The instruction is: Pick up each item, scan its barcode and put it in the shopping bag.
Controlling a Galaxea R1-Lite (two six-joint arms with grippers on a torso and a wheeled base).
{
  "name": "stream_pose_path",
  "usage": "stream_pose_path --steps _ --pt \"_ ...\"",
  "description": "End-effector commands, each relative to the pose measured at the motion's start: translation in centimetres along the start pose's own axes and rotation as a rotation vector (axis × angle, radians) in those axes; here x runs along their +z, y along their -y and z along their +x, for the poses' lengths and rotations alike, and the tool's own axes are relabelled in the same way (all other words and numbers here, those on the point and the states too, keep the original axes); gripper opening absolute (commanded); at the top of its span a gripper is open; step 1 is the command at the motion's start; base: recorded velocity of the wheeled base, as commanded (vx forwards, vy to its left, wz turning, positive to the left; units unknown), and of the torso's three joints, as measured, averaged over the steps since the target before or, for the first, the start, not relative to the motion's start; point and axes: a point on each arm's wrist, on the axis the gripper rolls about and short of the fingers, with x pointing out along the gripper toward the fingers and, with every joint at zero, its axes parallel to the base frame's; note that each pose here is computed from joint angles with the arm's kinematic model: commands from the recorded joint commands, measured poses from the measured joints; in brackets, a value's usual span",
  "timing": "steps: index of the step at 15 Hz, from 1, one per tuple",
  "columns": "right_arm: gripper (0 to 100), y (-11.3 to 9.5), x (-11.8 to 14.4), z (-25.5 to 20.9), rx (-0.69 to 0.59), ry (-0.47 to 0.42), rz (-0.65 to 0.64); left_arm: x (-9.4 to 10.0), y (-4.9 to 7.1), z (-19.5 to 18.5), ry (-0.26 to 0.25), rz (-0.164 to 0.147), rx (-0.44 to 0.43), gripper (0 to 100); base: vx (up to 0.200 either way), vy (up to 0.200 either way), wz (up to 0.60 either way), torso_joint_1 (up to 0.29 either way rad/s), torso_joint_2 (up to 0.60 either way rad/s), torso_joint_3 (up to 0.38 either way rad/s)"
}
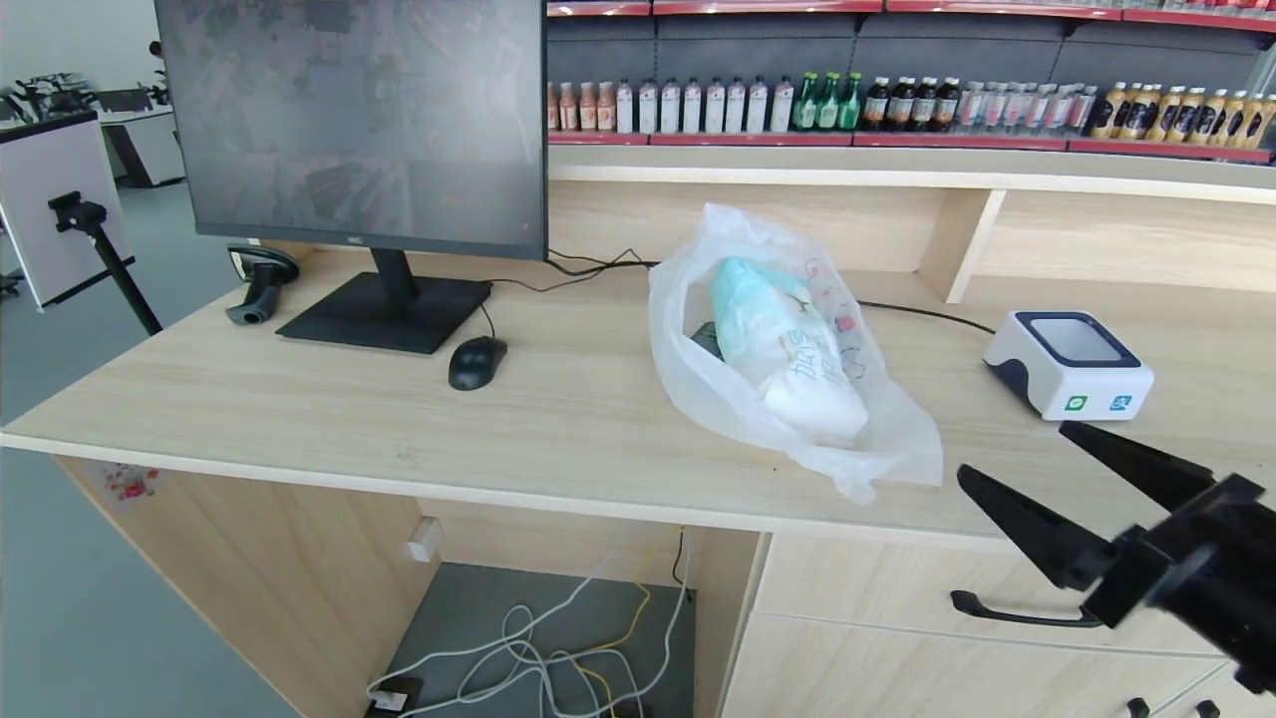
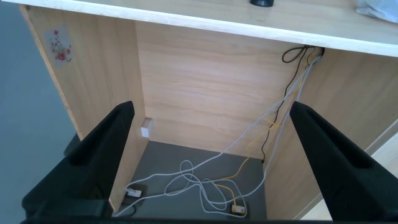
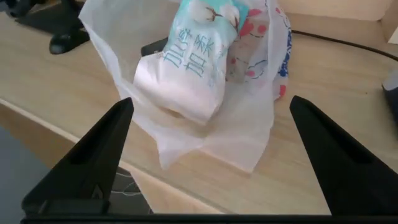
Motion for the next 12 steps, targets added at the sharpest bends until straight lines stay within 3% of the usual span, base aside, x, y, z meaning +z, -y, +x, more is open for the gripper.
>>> stream_pose_path --steps 1,3,5,7,9,10,12 --pt "100 0.2 -1.9 -10.0 0.115 0.072 -0.039 0.0 0.0 0.0 -0.001 0.001 0.0 100 0.0 0.0 0.0 0.0 0.0 0.0" --pt "100 0.3 -4.9 -14.2 0.221 0.001 -0.057 0.0 0.0 0.0 -0.001 0.0 0.0 100 0.0 0.0 0.0 0.0 0.0 0.0" --pt "100 0.5 -7.7 -17.3 0.236 -0.039 -0.074 0.0 0.0 0.0 -0.001 0.0 0.0 100 0.0 0.0 0.0 0.0 0.0 0.0" --pt "100 0.5 -7.9 -18.1 0.214 -0.058 -0.073 0.0 0.0 0.0 -0.001 0.0 0.0 100 0.0 0.0 0.0 0.0 0.0 0.0" --pt "100 0.4 -7.9 -18.0 0.016 -0.074 -0.059 0.0 0.0 0.0 -0.001 0.0 0.002 100 0.0 0.0 0.0 0.0 0.0 0.0" --pt "100 0.3 -7.8 -17.8 -0.166 -0.112 -0.032 0.0 0.0 0.0 -0.001 0.0 0.002 100 0.0 0.0 0.0 0.0 0.0 0.0" --pt "100 0.4 -7.7 -17.5 -0.193 -0.147 -0.02 0.0 0.0 0.0 -0.001 0.0 0.002 100 0.0 0.0 0.0 0.0 0.0 0.0"
